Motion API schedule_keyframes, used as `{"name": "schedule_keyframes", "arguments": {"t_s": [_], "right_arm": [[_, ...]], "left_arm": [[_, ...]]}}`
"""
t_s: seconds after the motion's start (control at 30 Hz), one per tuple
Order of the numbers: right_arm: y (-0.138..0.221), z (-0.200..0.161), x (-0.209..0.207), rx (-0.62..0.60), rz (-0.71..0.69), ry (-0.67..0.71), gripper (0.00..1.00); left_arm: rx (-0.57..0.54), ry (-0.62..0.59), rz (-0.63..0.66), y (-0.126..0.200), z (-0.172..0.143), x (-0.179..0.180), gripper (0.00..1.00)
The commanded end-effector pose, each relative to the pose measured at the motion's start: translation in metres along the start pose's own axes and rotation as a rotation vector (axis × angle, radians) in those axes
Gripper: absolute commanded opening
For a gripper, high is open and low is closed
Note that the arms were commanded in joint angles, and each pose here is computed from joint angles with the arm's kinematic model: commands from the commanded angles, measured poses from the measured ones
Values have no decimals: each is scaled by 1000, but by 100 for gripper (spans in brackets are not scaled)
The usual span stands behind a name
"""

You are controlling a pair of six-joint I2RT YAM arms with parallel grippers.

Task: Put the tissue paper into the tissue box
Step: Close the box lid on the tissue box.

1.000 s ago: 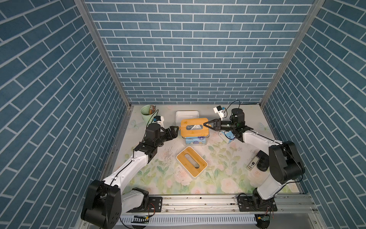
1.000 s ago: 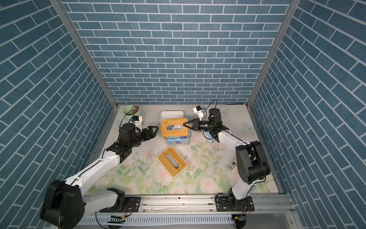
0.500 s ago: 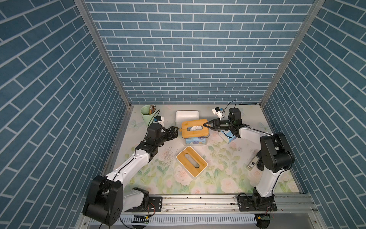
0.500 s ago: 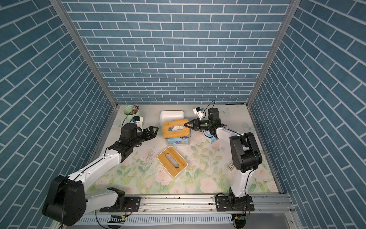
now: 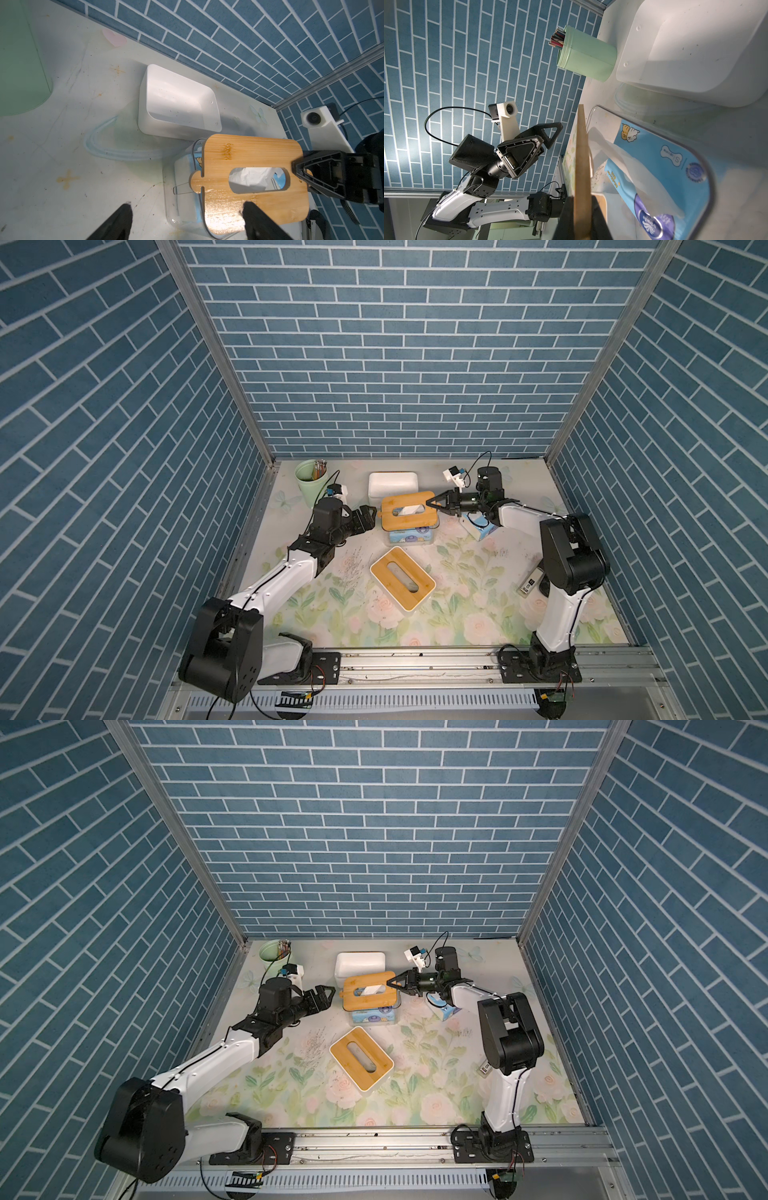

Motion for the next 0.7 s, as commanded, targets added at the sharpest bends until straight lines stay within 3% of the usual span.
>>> {"name": "schedule_keyframes", "arguments": {"t_s": [0.0,0.47,0.67], "right_arm": [[-2,1,-6,29,7,-37,0],[-6,1,-26,22,-24,-164,0],[-5,3,-24,12,-41,-176,11]], "left_arm": [[-35,-14,-27,-2,13,-9,88],[-16,-13,-40,-23,14,-17,89],[-8,-17,-34,-28,13,-17,89]]}}
Point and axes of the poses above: each gripper's point midway between its finger pads, its own y axis back along the fingers, its own x axis along the line the jaws close on, z = x × y, the point moved 5 cm from there along y, back along the fingers, and after that the axes turned 12 degrees about -y, right-handed, at the moved point
